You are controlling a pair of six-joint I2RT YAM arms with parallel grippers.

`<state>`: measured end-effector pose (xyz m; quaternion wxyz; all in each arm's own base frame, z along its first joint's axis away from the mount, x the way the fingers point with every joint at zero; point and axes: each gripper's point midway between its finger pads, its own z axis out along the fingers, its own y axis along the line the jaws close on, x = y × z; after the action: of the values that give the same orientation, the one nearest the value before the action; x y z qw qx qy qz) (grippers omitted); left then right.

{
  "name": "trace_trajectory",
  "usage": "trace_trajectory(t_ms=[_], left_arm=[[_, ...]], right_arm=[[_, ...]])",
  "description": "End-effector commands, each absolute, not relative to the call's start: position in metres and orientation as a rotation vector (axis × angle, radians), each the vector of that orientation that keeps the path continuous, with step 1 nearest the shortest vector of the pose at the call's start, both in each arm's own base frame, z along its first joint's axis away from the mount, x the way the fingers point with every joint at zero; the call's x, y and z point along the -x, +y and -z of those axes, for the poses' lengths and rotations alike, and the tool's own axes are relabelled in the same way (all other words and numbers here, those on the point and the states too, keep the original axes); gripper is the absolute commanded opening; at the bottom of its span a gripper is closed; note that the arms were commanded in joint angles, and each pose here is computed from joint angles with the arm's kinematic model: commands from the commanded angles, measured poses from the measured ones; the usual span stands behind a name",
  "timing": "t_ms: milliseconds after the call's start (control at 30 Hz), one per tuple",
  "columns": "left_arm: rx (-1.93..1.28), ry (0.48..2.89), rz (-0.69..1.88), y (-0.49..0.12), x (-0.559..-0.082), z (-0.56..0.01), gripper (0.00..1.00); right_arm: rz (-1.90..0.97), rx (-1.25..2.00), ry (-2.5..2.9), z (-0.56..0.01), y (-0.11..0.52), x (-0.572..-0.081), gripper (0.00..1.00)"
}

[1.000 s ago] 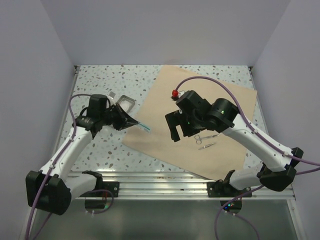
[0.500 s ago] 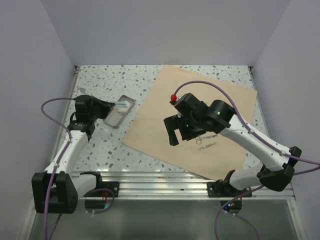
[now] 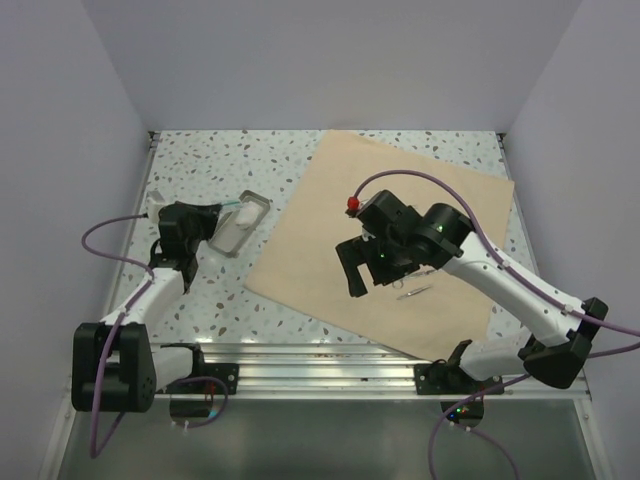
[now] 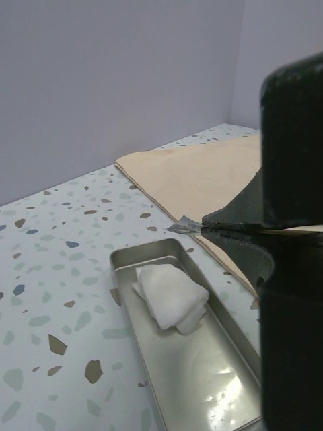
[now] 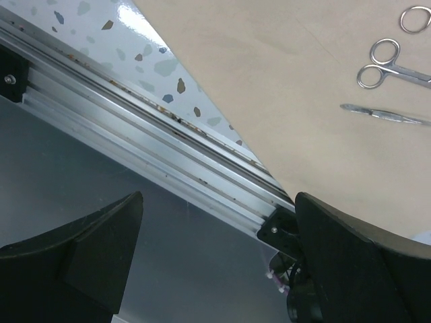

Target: Prepare the surgical pack

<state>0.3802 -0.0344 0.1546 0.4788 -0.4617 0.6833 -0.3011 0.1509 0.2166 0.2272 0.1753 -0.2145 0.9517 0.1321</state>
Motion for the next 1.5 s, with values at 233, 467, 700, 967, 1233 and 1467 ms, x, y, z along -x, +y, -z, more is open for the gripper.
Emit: trace_trajectory(t_ms=[233,467,700,967,1233,1467], left_arm=[[1.21,1.545,0.659,-0.01,-0.386,-0.145,0.0],[1.239,1.565,0.621,-0.007,-0.379,-0.124,0.0],[1.256,1.57,0.64,-0.009,-0.375,-0.105,0.0],[1.275,1.583,0.611,-0.007,-0.376,-0.095,0.0],[1.285,1.66,0.599,-0.012,-0.376,-0.081,0.36],[1.251,1.74,0.576,-0.017,-0.372,-0.097,0.52]], right_arm=[[-0.448,0.636,2.689,-0.229,0.211,-0.153,0.99],[-0.474,0.637,2.699,-0.225,0.21,-0.153,0.99],[-0.489,0.633,2.706,-0.222,0.205,-0.152,0.99],[-0.497,0.625,2.709,-0.221,0.202,-0.154,0.99],[-0.513,0.621,2.721,-0.217,0.202,-0.156,0.99],[-0.532,0.613,2.729,-0.215,0.204,-0.157,0.99]])
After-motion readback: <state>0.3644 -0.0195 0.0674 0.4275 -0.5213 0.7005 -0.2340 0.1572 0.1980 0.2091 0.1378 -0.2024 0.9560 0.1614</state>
